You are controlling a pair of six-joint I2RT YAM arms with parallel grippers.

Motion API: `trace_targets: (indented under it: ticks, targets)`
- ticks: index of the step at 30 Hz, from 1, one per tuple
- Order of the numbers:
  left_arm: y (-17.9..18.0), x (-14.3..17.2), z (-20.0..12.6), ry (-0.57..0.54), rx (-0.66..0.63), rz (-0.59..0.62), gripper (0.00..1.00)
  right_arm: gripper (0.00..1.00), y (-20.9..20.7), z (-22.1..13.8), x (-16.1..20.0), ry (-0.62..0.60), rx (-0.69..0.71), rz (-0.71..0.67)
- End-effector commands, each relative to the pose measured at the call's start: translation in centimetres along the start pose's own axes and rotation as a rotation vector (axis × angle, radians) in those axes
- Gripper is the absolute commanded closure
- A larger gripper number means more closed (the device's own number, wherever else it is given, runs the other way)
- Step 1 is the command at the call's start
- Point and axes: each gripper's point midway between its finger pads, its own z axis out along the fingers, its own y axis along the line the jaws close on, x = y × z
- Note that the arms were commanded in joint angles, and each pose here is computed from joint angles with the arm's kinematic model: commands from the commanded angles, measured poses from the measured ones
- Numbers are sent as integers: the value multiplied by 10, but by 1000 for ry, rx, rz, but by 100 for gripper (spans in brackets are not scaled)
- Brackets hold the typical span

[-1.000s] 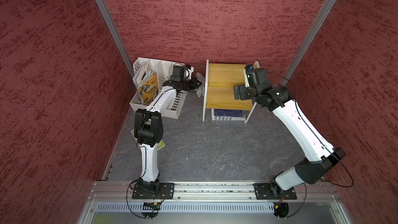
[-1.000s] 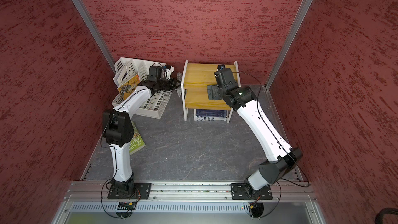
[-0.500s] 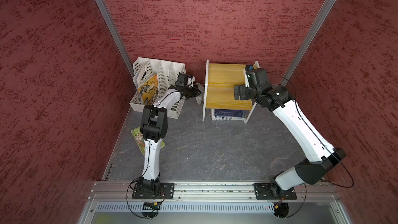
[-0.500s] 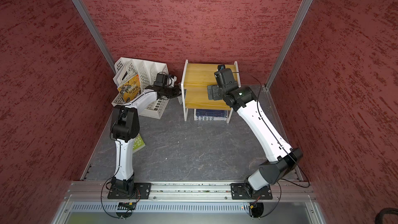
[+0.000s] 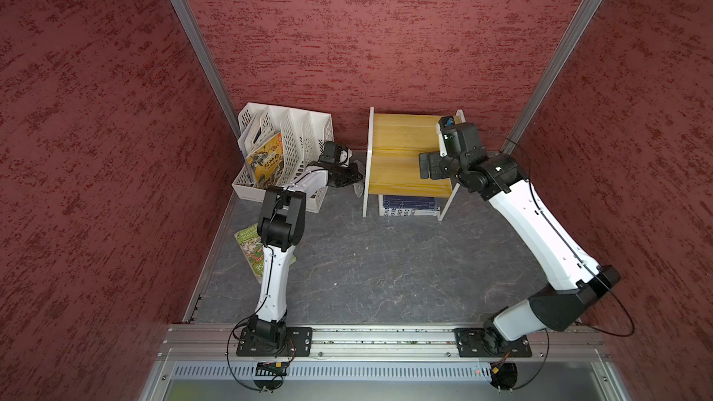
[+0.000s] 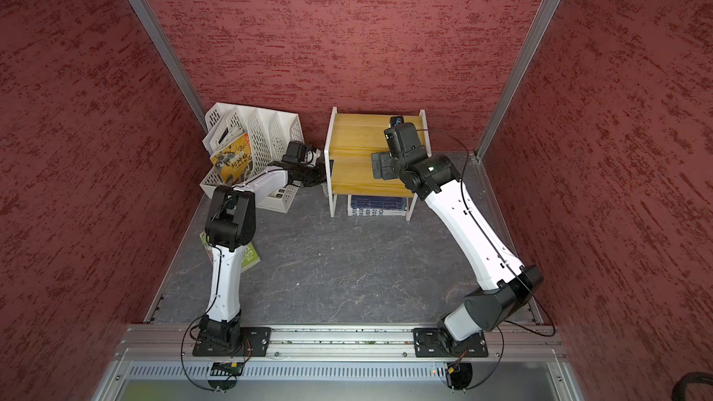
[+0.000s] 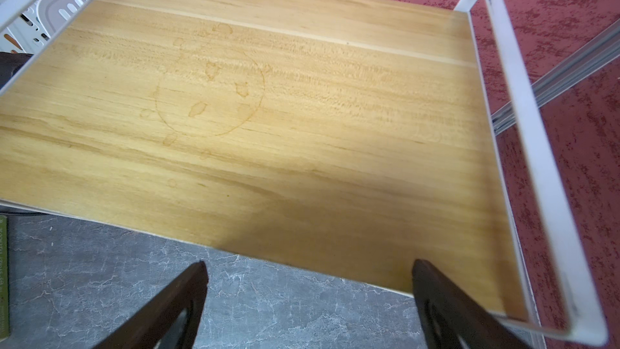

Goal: Wipe the bookshelf clean with a cloth
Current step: Wipe the dust from the shelf.

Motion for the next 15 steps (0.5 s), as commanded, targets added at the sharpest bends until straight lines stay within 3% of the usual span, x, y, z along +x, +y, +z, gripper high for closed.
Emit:
trace_targets:
  ticks: [1,9,15]
  targets:
    - [-13,-10,-21,-43,21,34,100,2,-2,12,37,138,6,-14]
    - [-30,-31,-91,-156,51,62,100,2,0,13,36,134,1,-16]
    - [-63,-32,-124,-216,212,104,100,2,0,14,36,134,0,-16]
